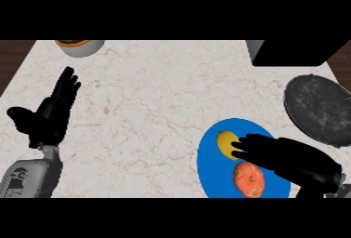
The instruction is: Pick the squash from the plate and place it in the pan
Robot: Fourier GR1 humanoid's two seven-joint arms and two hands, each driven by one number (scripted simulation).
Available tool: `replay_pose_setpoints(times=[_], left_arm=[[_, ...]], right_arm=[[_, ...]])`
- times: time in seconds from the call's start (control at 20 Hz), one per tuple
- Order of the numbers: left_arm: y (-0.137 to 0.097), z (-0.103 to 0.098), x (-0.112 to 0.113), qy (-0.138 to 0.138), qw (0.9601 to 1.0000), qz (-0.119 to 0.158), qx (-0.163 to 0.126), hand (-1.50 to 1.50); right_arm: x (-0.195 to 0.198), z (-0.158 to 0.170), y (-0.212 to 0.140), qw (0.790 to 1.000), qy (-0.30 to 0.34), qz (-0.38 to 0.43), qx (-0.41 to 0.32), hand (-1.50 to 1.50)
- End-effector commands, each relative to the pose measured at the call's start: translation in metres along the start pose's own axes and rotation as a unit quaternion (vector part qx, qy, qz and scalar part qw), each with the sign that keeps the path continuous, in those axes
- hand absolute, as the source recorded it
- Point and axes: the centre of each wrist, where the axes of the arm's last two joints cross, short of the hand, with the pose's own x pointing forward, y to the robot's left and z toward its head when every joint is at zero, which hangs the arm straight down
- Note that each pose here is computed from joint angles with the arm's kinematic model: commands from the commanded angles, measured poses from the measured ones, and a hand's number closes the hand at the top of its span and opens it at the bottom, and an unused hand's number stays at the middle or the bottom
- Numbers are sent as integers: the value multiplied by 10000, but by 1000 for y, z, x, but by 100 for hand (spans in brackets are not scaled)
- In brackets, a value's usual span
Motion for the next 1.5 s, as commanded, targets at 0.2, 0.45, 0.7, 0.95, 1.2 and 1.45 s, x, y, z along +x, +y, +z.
replay_pose_setpoints(times=[0.2,0.45,0.7,0.95,1.2,1.45], left_arm=[[-9,4,-12,42,10000,32,16,0],[2,7,-13,11,10000,35,23,0],[5,6,-7,-59,10000,-19,18,0],[4,2,-8,33,10000,-57,-56,0],[14,5,5,-36,9999,107,39,0],[4,-4,-10,-5,10000,-28,27,0]], right_arm=[[0,-18,-1,9979,389,445,248,-150],[12,-28,24,9981,294,357,414,-150],[8,-52,29,9968,375,551,436,-150],[-8,-52,27,9944,458,638,702,-150],[7,-64,66,9922,524,693,892,-150],[1,-64,67,9912,-204,788,1042,150]])
